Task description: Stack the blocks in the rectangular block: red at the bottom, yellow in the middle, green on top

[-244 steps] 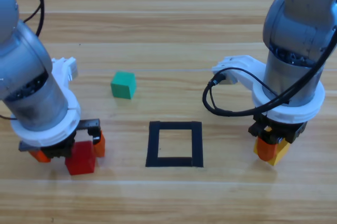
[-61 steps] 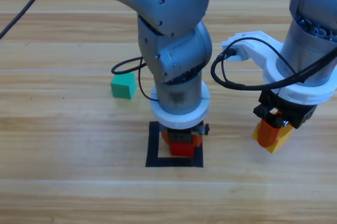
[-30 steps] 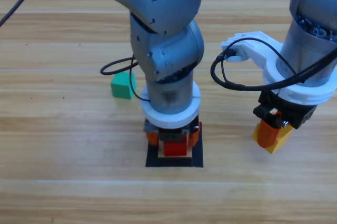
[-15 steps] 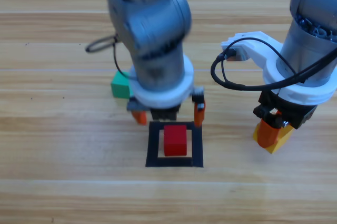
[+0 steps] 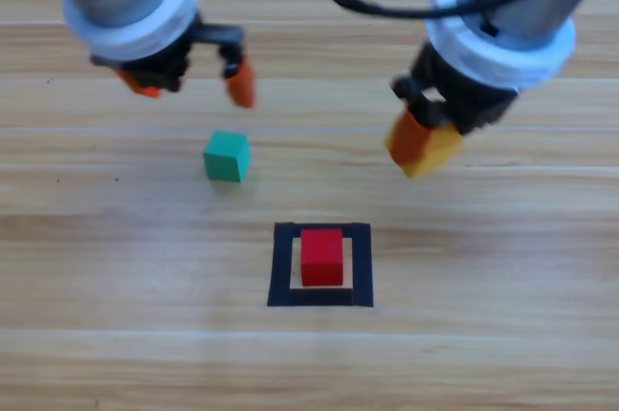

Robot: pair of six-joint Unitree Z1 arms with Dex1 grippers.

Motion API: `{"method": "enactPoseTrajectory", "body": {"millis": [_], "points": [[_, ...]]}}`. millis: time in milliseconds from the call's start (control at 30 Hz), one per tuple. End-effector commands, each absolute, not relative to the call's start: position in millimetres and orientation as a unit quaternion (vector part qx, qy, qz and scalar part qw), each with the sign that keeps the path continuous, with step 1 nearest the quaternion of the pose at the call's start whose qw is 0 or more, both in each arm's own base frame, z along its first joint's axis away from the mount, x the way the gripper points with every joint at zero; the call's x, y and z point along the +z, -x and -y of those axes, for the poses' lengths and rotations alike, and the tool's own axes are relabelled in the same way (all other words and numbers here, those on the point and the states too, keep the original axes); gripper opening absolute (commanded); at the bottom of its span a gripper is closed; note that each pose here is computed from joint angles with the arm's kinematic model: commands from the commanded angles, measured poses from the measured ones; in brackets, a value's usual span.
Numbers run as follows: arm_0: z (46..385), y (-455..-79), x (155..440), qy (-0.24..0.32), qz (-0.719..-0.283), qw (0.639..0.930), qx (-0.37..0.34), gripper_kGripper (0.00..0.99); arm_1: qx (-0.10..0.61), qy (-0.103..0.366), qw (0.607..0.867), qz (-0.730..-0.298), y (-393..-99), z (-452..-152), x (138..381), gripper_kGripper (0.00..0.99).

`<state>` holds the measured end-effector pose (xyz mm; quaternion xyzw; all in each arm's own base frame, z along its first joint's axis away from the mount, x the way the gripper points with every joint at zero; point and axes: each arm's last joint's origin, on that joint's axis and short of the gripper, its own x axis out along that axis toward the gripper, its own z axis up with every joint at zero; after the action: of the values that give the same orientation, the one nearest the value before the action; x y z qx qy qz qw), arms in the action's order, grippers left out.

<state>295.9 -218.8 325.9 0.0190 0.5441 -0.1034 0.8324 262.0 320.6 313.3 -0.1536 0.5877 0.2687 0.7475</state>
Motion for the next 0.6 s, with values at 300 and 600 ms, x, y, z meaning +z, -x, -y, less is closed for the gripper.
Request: {"method": "enactPoseTrajectory", "body": {"millis": [300, 600], "points": [[106.2, -340.7, 301.9, -0.006, -0.557, 0.821, -0.124, 0.99, 0.203, 0.131, 0.718, -0.653, -254.2, -398.4, 251.7, 0.0], [113.4, -373.6, 316.0, -0.028, -0.594, 0.795, -0.118, 0.99, 0.107, 0.071, 0.717, -0.685, -251.4, -417.8, 242.6, 0.0]]}}
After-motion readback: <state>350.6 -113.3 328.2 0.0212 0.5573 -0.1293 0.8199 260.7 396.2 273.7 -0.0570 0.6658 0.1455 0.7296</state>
